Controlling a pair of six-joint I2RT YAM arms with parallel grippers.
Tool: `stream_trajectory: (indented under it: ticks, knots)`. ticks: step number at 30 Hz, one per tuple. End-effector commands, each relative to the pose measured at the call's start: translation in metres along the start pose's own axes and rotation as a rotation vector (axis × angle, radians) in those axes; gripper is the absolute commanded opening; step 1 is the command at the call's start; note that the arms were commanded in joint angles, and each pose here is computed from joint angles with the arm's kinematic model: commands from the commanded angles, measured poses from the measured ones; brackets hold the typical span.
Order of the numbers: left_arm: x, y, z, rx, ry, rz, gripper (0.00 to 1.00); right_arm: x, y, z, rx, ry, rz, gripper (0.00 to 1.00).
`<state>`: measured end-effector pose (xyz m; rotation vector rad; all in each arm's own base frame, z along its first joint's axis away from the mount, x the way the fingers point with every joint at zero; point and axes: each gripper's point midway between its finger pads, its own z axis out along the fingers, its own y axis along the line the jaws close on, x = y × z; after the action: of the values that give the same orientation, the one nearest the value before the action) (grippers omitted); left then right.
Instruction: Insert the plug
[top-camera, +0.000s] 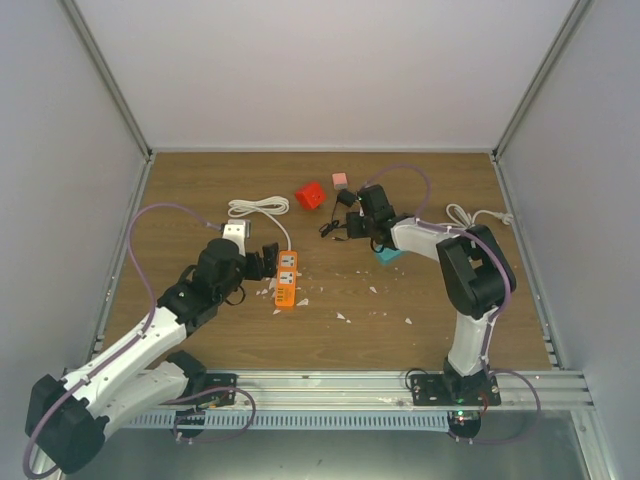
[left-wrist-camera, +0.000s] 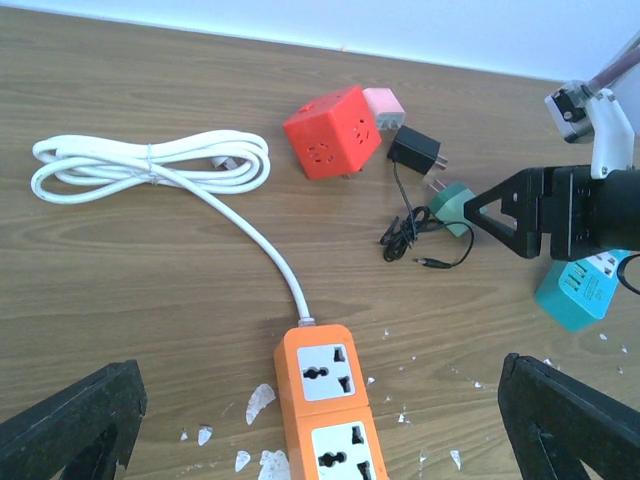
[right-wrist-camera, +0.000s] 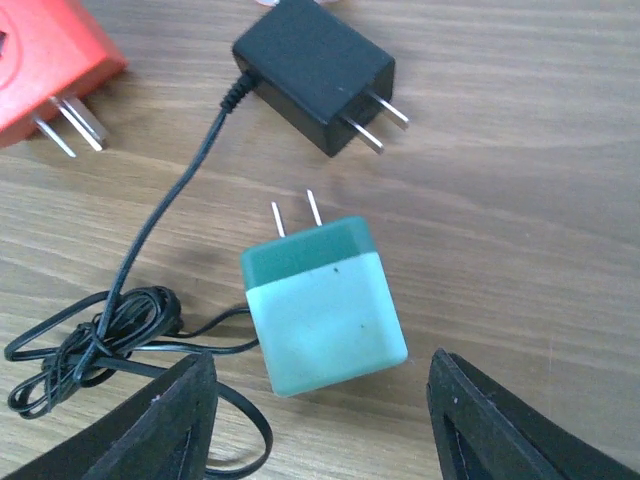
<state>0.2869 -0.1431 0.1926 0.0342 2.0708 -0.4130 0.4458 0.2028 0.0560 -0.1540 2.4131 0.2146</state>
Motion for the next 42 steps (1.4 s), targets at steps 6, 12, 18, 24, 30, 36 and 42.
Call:
stream_trajectory:
  ticks: [6, 12, 18, 24, 30, 36, 42]
  knots:
    - [-0.012, -0.001, -0.009, 0.023, -0.068, -0.011, 0.99, -0.009, 0.002, 0.014, -0.076, -0.018, -0.045, 0.58]
    - [-0.011, 0.000, -0.007, 0.017, -0.064, -0.012, 0.99, -0.003, 0.001, 0.030, -0.069, 0.025, -0.061, 0.58]
    - [-0.011, 0.002, -0.006, 0.011, -0.063, -0.011, 0.99, 0.004, 0.003, 0.040, -0.074, 0.054, -0.072, 0.57]
    - [-0.012, -0.001, 0.001, 0.013, -0.042, 0.001, 0.99, 0.007, 0.001, 0.040, -0.066, 0.065, -0.059, 0.20]
    - [-0.007, -0.006, 0.017, 0.024, 0.013, 0.020, 0.99, -0.008, -0.008, 0.005, -0.022, 0.013, -0.014, 0.16]
    - [-0.006, -0.010, 0.023, 0.035, 0.031, 0.026, 0.99, -0.036, -0.001, -0.069, -0.062, -0.126, 0.038, 0.16]
    - [-0.016, -0.015, 0.013, 0.071, -0.008, 0.016, 0.99, -0.041, 0.008, -0.130, -0.098, -0.244, 0.067, 0.16]
